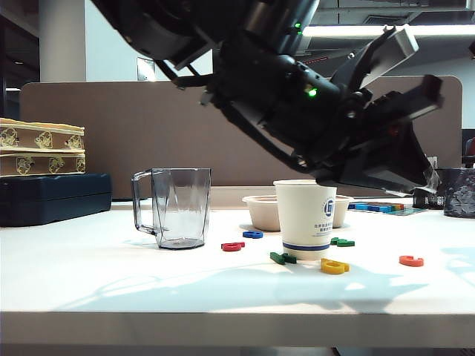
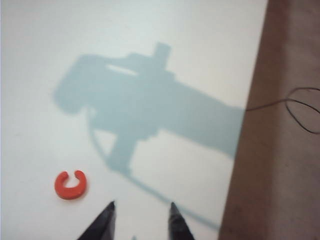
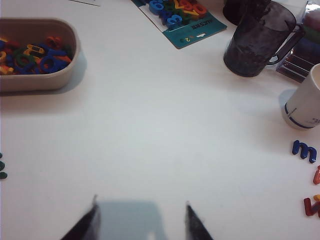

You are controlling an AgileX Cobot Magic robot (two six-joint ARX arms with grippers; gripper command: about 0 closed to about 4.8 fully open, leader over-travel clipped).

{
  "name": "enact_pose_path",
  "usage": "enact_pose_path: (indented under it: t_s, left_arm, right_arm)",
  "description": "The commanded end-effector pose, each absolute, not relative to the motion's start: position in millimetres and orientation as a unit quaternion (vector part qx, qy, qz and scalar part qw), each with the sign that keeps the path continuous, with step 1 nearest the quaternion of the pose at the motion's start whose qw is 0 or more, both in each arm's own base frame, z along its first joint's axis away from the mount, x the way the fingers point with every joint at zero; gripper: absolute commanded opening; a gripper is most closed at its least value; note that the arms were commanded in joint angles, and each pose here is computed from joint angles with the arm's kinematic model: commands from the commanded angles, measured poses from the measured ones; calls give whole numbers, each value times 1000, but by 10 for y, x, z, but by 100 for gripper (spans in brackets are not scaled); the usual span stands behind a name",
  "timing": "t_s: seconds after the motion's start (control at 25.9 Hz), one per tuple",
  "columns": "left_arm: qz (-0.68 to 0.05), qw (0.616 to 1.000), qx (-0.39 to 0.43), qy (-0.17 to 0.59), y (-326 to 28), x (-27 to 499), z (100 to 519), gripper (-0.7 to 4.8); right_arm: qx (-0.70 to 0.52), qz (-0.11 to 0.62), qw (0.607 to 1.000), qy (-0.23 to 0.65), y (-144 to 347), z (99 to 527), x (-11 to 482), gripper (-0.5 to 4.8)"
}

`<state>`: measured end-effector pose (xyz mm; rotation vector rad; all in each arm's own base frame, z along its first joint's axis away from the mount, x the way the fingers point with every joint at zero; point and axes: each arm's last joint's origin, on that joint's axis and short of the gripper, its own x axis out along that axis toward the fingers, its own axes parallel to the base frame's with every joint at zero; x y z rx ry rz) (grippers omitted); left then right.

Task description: Pick up the letter "c" and put it in the paper cup.

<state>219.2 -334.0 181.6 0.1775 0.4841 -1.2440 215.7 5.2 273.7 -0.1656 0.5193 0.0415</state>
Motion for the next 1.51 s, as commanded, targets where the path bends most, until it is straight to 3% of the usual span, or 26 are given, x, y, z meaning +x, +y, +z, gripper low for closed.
enact_pose_path:
  t_s: [0.04, 0.27, 0.5, 0.58, 0.66, 1.12, 1.51]
  left_arm:
    - [-559, 798, 85, 210, -3422, 2166, 1872, 129]
    - [-499, 831, 100, 224, -3538, 2044, 1738, 130]
    - [-481, 833, 97, 254, -3660, 2078, 1502, 134]
    - [-480, 832, 99, 259, -3679, 2093, 1473, 192]
    - [-469, 837, 104, 260, -3685, 2106, 1448, 208]
    - [-442, 852, 116, 255, -3921, 2270, 1398, 208]
    - [-394, 871, 129, 264, -3844, 2367, 1349, 208]
  right_arm:
    - [-85, 18, 966, 245, 52, 2773, 2160, 212]
    - [-88, 16, 965, 248, 50, 2770, 2153, 212]
    - [-94, 9, 965, 244, 47, 2802, 2106, 212]
    - [-98, 10, 966, 241, 47, 2821, 2081, 212]
    - [-99, 10, 966, 239, 47, 2832, 2066, 212]
    - [-110, 9, 964, 241, 90, 2860, 1987, 212]
    - [-124, 4, 963, 240, 105, 2865, 1979, 212]
